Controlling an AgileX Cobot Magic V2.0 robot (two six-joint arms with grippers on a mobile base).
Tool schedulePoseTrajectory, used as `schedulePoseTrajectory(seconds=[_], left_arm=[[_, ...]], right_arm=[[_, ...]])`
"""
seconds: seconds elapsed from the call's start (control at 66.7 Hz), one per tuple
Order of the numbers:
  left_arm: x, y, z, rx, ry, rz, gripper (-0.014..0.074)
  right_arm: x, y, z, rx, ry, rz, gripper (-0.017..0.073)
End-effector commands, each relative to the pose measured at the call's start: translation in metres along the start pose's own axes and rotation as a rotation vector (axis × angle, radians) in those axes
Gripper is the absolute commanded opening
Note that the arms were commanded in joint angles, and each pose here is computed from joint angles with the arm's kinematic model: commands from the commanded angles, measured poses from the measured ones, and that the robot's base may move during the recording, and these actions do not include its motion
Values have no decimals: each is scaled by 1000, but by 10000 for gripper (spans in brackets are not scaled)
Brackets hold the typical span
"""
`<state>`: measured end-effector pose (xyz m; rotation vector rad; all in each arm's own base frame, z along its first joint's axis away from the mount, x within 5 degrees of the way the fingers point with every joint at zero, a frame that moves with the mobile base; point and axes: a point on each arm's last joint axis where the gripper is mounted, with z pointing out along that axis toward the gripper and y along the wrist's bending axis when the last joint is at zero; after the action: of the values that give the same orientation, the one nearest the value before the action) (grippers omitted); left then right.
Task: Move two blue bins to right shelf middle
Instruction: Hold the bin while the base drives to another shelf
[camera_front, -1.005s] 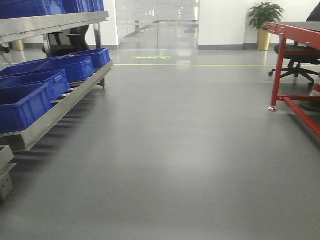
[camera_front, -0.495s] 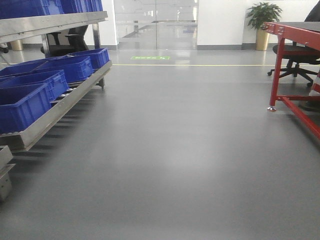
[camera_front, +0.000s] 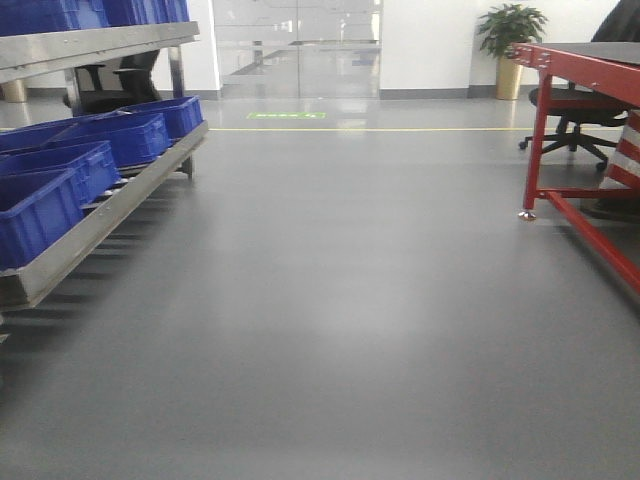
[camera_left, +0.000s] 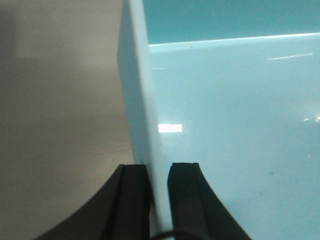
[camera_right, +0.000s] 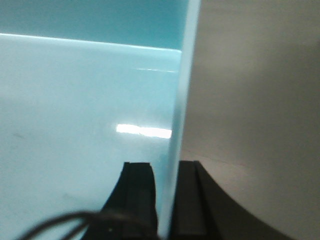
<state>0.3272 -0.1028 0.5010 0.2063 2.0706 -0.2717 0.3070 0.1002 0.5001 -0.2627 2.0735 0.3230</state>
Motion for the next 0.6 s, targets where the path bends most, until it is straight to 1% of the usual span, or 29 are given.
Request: schedulePoseTrajectory(seconds=[0.0, 0.585], left_arm=[[-8, -5, -11, 41, -67, -1, -111], [-8, -5, -11, 41, -67, -1, -111]], right_arm=[[-6, 0, -4, -3, -57, -13, -152], [-6, 0, -4, -3, -57, -13, -152]])
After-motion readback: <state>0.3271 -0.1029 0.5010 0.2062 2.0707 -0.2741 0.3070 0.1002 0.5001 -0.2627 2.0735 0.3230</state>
